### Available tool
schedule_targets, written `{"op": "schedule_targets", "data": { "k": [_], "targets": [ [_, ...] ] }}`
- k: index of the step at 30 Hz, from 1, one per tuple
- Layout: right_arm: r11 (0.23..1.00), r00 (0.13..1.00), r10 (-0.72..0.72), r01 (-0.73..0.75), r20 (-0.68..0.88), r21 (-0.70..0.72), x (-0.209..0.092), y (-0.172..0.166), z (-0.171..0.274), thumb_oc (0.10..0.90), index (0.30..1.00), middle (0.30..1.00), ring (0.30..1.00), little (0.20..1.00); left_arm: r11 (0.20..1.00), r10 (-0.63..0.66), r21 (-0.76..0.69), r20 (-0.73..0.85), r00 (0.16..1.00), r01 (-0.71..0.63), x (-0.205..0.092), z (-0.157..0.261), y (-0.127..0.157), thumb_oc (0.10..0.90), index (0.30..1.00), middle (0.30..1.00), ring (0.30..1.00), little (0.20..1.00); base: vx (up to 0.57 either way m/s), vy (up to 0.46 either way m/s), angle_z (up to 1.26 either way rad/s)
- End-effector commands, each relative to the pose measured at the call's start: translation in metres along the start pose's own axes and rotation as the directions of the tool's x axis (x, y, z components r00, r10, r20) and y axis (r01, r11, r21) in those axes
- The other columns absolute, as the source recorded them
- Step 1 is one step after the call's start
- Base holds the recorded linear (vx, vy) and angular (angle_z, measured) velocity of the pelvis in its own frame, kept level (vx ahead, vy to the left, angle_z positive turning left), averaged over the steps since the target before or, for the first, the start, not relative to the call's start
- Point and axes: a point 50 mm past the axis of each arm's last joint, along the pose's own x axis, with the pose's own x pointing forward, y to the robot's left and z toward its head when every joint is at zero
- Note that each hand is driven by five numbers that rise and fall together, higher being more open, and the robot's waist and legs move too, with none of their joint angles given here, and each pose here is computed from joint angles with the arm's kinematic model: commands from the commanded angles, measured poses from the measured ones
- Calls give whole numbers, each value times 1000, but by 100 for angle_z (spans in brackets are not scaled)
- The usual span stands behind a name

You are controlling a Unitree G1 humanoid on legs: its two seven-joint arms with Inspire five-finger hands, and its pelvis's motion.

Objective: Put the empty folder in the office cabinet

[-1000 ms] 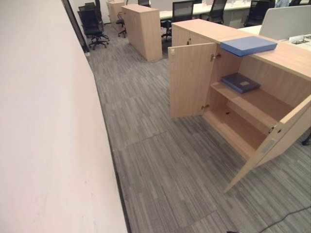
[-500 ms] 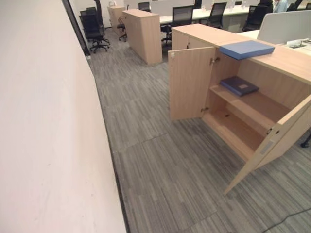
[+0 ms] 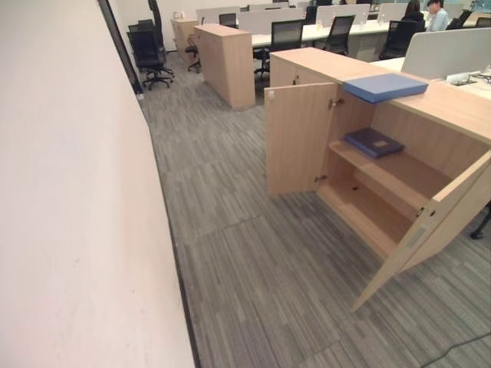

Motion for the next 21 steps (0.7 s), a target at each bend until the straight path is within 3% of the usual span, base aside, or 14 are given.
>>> {"op": "schedule_targets", "data": {
  "k": [1, 10, 15, 21],
  "targets": [
    [999, 1000, -6, 7, 10, -32, 1, 1, 12, 800, 900, 900, 900, 900, 1000, 16, -19, -8, 1000, -17, 1, 11, 2, 800, 900, 900, 900, 900, 5, -63, 14],
    [999, 1000, -29, 29, -7, -20, 1, -7, 5, 800, 900, 900, 900, 900, 993, 61, -99, -55, 997, -67, -1, -7, 14, 800, 900, 900, 900, 900, 246, 66, -3],
    [999, 998, -6, 3, -63, -41, -1, -2, -13, 800, 900, 900, 900, 900, 992, 70, -94, -130, 989, -83, -4, -32, 21, 800, 900, 900, 900, 900, 373, 231, -8],
    [998, 997, 35, -40, -72, -55, -1, 9, -14, 800, 900, 900, 900, 900, 993, 81, -69, -135, 988, -91, -5, -34, 27, 800, 900, 900, 900, 900, 251, 244, -10]
  ]
}}
